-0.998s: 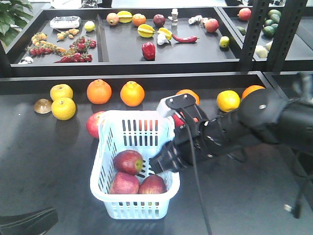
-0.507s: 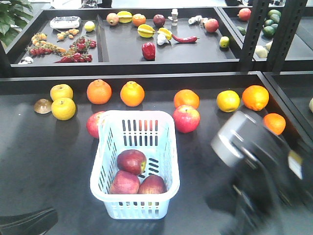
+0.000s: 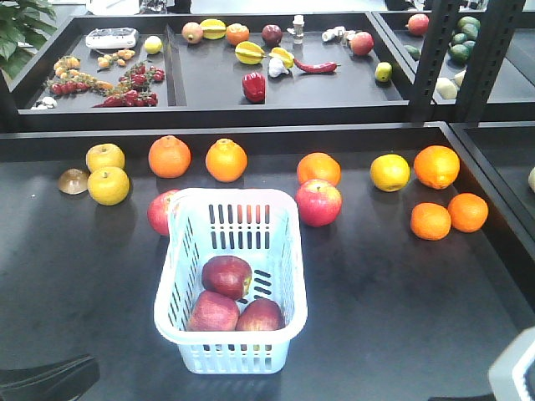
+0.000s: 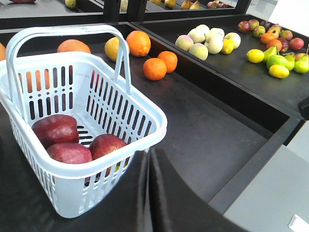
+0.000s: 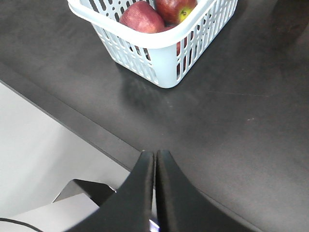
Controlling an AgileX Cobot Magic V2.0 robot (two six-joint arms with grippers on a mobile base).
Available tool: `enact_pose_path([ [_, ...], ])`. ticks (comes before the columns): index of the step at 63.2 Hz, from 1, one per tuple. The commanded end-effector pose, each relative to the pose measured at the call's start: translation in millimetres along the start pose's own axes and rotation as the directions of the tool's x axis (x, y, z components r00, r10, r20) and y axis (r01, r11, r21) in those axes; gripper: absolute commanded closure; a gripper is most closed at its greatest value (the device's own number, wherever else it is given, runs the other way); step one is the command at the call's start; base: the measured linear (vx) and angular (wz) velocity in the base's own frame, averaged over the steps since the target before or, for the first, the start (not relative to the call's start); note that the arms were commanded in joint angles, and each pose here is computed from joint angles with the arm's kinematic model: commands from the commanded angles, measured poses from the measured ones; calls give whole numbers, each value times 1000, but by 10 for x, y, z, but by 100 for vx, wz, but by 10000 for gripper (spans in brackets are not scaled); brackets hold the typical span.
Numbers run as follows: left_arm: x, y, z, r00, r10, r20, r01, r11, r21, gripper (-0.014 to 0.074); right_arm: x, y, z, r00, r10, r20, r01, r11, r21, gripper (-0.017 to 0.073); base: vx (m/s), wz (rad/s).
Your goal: Pick three apples into basket with both arms
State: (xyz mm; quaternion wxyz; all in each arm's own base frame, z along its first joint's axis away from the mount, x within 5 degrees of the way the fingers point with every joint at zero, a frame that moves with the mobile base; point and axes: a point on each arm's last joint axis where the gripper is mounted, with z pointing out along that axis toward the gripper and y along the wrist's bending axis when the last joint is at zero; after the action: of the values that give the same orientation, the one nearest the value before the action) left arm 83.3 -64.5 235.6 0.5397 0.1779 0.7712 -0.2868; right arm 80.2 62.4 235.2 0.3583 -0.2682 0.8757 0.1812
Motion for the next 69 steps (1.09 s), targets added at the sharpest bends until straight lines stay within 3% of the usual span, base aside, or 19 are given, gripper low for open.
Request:
enact_pose_path([
  [1,-84,-7,-7,1000,13,22,-13,1000,-8,599,-108,-4,-45,997,2,75,-3,1000,13,564,0,0],
  [50,-87,-11,-7,1000,0,25,1,1000,-4,599,-100,-1,-45,998,1,67,-2,1000,10,564,0,0],
  [54,-106,-22,-8,994,-97,45,97,995,13,599,-100,-1,-45,998,1,67,-2,1000,10,564,0,0],
  [58,-134,-30,-11,971,-227,71,225,974,34,599,-100,-1,-45,998,1,67,-2,1000,10,564,0,0],
  [63,-163,-26,-13,923,-370,105,366,929,57,599,-100,-1,-45,998,-1,67,1,1000,10,564,0,0],
  [69,-111,46,-6,857,-496,141,497,867,26,599,-100,-1,-45,998,-1,67,1,1000,10,564,0,0],
])
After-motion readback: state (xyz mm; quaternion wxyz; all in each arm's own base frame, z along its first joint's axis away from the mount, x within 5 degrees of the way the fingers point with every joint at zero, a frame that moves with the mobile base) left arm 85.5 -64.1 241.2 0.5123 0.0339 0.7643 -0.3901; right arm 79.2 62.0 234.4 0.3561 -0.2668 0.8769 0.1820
